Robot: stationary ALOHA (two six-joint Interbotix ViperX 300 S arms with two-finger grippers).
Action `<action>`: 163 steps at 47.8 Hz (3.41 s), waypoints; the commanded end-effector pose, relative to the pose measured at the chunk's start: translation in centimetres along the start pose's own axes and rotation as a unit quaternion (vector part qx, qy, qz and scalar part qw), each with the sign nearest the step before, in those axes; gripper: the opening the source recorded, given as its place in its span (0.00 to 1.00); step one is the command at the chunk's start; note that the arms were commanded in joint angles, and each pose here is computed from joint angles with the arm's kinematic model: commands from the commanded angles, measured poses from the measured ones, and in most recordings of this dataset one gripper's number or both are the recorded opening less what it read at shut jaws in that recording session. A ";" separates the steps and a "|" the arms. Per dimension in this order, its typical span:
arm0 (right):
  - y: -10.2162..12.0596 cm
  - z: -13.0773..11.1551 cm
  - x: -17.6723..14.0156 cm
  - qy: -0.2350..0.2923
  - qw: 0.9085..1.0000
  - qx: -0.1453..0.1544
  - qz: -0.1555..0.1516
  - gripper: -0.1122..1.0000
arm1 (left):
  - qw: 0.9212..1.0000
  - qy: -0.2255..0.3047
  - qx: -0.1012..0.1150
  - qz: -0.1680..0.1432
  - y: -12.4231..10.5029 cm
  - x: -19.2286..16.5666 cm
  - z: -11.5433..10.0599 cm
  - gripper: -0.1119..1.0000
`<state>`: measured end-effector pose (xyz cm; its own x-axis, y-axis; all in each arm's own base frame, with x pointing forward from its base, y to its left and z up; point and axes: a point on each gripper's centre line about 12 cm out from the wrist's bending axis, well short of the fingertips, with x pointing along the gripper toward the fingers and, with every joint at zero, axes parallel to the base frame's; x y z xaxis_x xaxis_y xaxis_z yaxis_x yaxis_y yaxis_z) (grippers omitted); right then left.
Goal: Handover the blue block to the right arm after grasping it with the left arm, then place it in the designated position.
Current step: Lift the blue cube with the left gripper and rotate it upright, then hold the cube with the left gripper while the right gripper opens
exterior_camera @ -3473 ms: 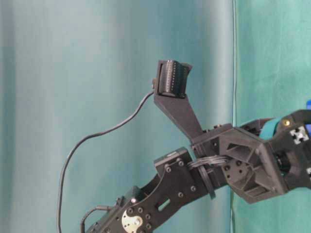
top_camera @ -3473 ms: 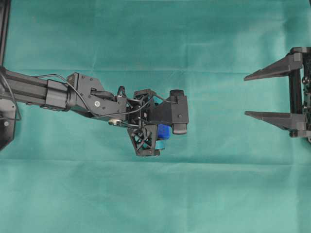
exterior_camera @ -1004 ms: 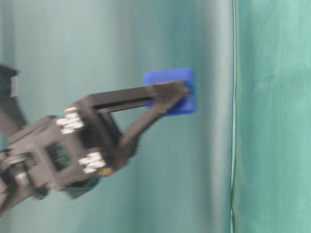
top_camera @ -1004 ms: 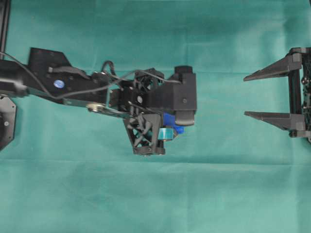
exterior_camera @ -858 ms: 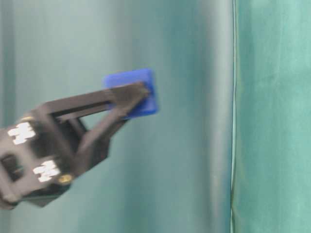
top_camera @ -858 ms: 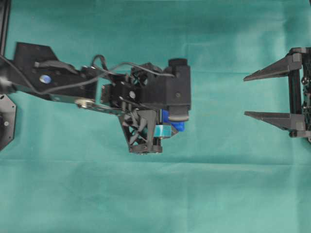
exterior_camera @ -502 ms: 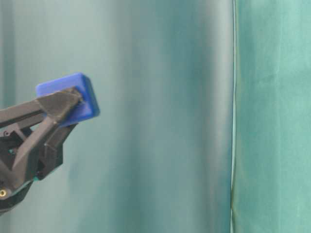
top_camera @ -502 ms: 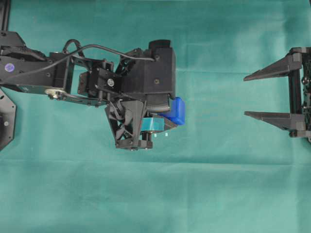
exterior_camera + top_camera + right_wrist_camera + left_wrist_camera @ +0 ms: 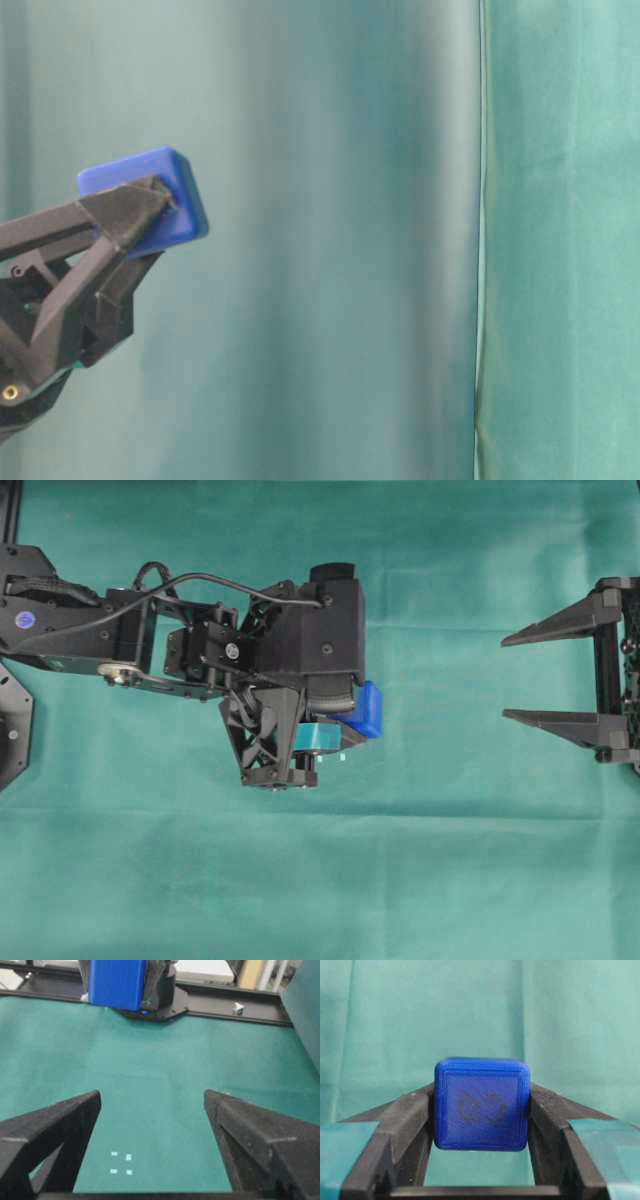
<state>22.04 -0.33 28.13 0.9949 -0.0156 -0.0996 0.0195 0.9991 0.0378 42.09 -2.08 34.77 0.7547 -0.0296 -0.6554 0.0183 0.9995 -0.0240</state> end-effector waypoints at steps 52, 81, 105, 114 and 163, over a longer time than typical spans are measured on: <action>0.0 1.2 0.2 -0.015 1.000 0.000 0.000 0.95 | 1.000 -0.030 0.002 -0.001 -0.1 -1.7 1.3 0.52; 0.0 1.3 0.1 -0.018 1.000 -0.001 0.000 0.95 | 0.994 -0.108 -0.001 -0.001 0.4 -4.1 -0.9 0.52; 0.1 1.7 0.2 -0.024 1.000 -0.018 0.002 0.95 | 0.971 -0.240 -0.005 -0.010 0.5 -7.7 -4.3 0.52; 0.1 1.9 0.2 -0.025 0.999 -0.026 0.003 0.95 | 0.965 -0.263 -0.009 -0.013 0.5 -8.0 -4.9 0.52; 0.4 5.0 0.4 -0.036 0.985 -0.168 0.004 0.94 | 0.965 -0.263 -0.010 -0.013 0.5 -7.6 -5.0 0.52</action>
<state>22.70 -0.11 31.64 0.9987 0.0030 -0.0504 -0.0158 0.9666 -0.2558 33.14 -1.47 35.12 0.9771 -0.0431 -0.2086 0.0335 0.9982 -0.0494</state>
